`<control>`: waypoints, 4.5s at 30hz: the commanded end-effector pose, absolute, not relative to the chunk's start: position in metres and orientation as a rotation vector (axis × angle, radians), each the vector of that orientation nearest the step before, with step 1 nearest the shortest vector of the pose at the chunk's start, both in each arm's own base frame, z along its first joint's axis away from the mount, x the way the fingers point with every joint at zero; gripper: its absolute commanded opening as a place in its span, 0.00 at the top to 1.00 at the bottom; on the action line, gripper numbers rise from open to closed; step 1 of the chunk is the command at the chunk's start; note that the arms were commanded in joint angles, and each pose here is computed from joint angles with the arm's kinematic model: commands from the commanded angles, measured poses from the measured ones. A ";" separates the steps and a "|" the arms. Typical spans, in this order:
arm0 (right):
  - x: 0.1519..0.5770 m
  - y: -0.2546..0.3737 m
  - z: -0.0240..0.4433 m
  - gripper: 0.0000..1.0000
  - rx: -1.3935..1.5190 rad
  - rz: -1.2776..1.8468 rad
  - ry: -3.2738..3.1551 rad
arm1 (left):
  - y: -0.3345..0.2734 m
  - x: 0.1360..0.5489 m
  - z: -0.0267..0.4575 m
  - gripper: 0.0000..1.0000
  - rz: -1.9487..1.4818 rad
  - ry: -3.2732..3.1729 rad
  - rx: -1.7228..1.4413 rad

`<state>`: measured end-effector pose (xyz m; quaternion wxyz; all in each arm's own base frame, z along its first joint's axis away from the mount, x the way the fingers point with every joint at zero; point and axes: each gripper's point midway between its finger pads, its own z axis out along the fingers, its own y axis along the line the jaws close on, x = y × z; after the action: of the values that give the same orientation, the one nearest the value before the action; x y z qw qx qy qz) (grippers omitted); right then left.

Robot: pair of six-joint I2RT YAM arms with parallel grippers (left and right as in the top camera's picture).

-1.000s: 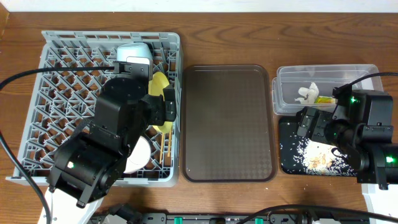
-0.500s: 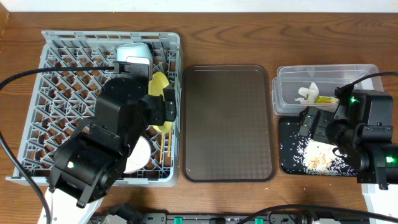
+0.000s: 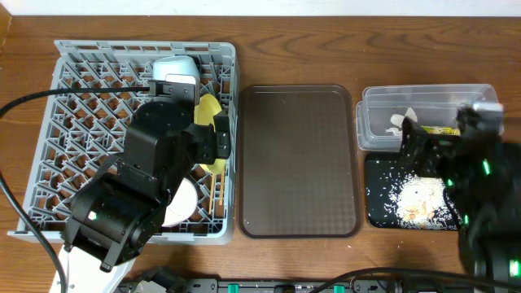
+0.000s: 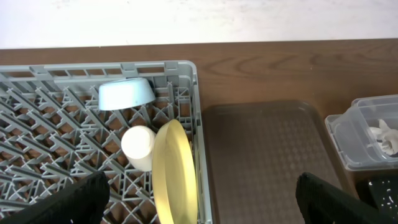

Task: Sort waste into correct bins and load items into the dishwasher

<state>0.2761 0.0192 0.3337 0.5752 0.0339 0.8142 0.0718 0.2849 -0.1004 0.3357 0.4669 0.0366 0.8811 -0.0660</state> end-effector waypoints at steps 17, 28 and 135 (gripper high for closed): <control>0.203 0.027 0.324 0.01 -0.060 0.155 1.270 | -0.100 0.286 0.338 0.03 -0.167 2.158 0.080; 0.230 0.032 0.259 0.01 -0.058 0.164 1.229 | -0.100 0.286 0.338 0.03 -0.167 2.158 0.080; 0.246 0.016 0.157 0.01 -0.059 0.057 1.643 | 0.043 0.199 0.388 0.03 0.173 1.903 -0.382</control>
<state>0.2460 0.0154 0.1568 0.6796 -0.0227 0.7329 0.0236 0.2120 0.0318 0.3889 0.5611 -0.1456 0.8129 0.0570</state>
